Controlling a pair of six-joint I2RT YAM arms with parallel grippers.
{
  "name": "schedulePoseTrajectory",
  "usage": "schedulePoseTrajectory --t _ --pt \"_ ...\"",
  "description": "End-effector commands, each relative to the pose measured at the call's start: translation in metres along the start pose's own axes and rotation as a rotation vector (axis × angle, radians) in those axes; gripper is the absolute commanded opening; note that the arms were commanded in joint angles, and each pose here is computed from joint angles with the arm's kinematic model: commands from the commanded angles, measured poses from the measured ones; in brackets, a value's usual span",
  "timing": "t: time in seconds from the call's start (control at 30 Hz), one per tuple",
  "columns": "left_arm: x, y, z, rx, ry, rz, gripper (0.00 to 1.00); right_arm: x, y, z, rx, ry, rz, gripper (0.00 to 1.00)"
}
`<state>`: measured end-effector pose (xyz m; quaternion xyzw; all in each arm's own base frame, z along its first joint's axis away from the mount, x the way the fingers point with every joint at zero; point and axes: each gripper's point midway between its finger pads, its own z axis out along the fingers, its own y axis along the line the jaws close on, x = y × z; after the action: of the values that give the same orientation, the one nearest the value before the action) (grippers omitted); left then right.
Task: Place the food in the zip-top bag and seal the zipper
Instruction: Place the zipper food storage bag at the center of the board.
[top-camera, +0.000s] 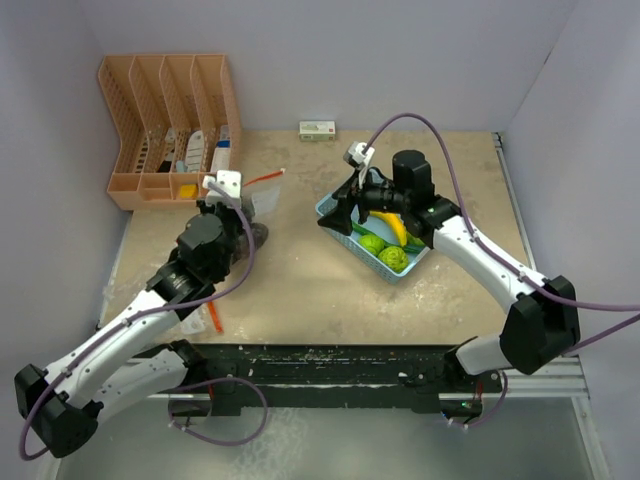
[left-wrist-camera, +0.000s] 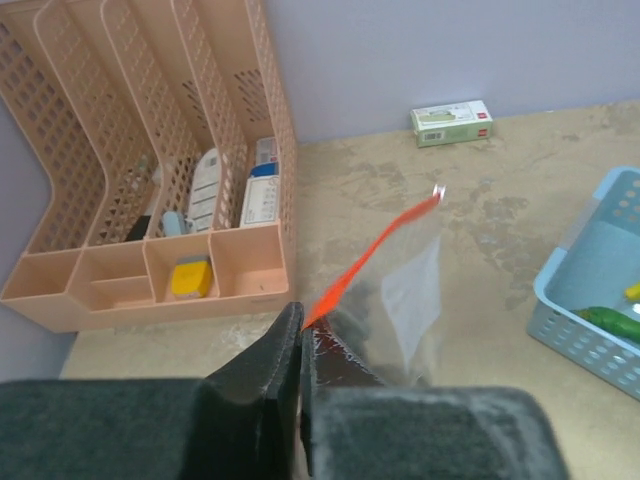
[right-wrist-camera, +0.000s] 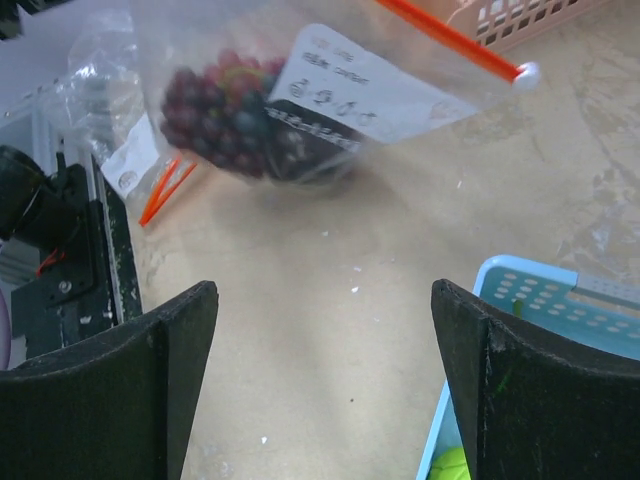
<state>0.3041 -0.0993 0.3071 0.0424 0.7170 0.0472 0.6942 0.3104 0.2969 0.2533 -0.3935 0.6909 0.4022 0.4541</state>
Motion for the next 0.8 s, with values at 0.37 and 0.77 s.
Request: schedulePoseTrajectory --t 0.37,0.77 --pt "0.045 0.062 0.023 -0.293 0.126 -0.238 0.99 -0.028 -0.002 0.005 0.005 -0.1 0.024 0.89" --pt "0.104 0.148 -0.074 -0.985 0.268 -0.404 0.95 -0.027 0.008 0.009 -0.065 -0.11 0.045 0.88"
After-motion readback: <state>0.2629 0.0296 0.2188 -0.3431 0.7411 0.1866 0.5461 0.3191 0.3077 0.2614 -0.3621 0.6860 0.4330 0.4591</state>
